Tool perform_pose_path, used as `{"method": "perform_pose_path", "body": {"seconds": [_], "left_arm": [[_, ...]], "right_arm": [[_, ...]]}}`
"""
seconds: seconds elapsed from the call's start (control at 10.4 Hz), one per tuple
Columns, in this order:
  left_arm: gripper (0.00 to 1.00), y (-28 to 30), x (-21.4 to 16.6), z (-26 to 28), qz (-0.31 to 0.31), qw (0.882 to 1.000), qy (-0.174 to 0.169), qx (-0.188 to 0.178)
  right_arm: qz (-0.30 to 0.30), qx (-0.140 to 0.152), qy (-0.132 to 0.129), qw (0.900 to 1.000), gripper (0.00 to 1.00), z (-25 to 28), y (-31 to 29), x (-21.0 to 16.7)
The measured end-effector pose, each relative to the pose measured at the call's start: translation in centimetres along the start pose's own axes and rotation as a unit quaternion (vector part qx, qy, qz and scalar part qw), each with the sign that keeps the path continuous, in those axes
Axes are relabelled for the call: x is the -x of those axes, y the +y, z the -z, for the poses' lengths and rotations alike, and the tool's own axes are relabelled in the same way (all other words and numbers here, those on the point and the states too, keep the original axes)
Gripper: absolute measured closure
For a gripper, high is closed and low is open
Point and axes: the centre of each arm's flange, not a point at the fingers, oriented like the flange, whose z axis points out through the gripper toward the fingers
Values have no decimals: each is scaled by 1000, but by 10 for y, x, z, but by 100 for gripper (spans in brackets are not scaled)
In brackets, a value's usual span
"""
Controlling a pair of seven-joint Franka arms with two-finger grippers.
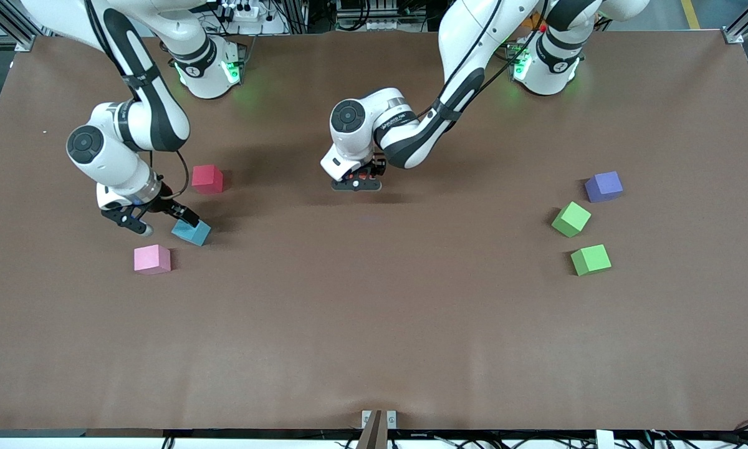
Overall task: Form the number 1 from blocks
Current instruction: 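Place the orange cube beside the pink cube while the right gripper grasps cyan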
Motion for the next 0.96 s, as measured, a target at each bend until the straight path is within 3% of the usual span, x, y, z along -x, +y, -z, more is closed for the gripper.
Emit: {"method": "perform_pose_path", "body": {"seconds": [0.1,0.39,0.67,0.96], "left_arm": [[38,0,0,0,0,1000,0,-1],[2,-1,8,-9,3,1000,-7,-12],[0,0,4,12,17,1000,-2,-16],[0,-16,-23,86,74,997,30,2]], "right_arm": [[8,-1,5,1000,0,2,1,-8],[13,0,7,1000,0,-1,-1,-20],[-8,5,-4,1000,0,-13,-5,-15],[-11,9,-10,1000,0,-20,-7,-12]]}}
